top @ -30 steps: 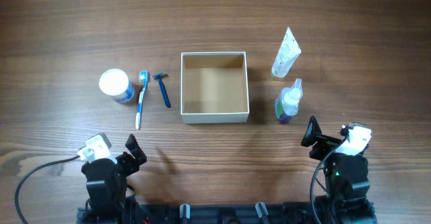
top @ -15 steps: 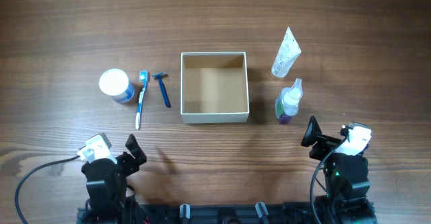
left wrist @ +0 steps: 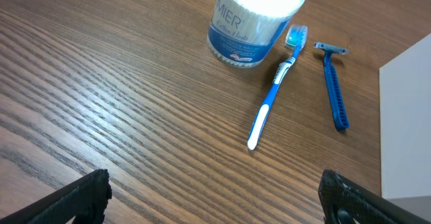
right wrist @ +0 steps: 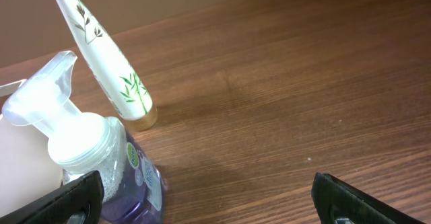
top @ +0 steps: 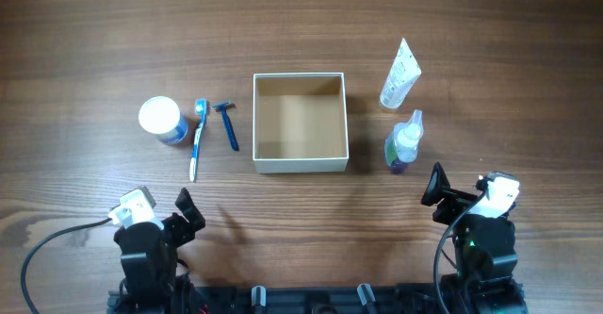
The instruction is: Pack container
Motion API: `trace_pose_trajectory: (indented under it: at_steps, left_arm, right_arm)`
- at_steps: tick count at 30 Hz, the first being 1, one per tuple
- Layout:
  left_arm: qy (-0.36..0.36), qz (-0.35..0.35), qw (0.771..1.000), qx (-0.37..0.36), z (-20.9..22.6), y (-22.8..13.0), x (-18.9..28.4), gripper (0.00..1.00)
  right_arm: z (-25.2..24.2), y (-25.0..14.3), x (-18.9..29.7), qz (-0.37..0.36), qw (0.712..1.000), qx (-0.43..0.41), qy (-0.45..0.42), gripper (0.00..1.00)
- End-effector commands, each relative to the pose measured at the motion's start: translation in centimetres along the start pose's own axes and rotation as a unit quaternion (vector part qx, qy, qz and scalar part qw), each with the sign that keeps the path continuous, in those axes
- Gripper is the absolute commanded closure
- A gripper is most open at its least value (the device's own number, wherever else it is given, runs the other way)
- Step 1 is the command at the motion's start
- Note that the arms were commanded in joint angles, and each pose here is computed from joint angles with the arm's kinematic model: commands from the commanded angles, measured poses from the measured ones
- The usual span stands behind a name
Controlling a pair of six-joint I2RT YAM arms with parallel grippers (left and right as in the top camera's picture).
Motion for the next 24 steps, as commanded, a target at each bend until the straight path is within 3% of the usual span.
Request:
trace_pose_trajectory:
  at_steps: [1,9,16,24]
  left_arm:
    - [-0.003,0.0,1.0,-0.006,-0.1,-0.3,-0.2,0.0]
    - [-0.003,0.0,1.0,-0.006,-0.1,-0.3,-0.2,0.0]
    - [-0.003,0.0,1.0,-0.006,-0.1,-0.3,-0.2,0.0]
    - [-0.003,0.0,1.0,-0.006,-0.1,-0.3,-0.2,0.0]
  right_arm:
    - [0.5,0.0,0.1,0.002,1.0,-0.007,0.018,0.0]
    - [2.3,0.9,0.9,0.014,0.998,-0.008,0.062,0.0]
    - [6.3,6.7,3.2,0.012,0.995,0.021,0.098,0.0]
    - [13.3,14.0,0.7,0.11,0.989,0.036,0.09,0.0]
Point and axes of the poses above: each gripper's point midway between its finger pads, its own x axis back along the fingers, its own z axis along the line the jaws close on, y = z × x, the point moved 3 cm from there along x, back along the fingers, and after that the axes turned 15 degrees about -x, right-handed, at the moved point
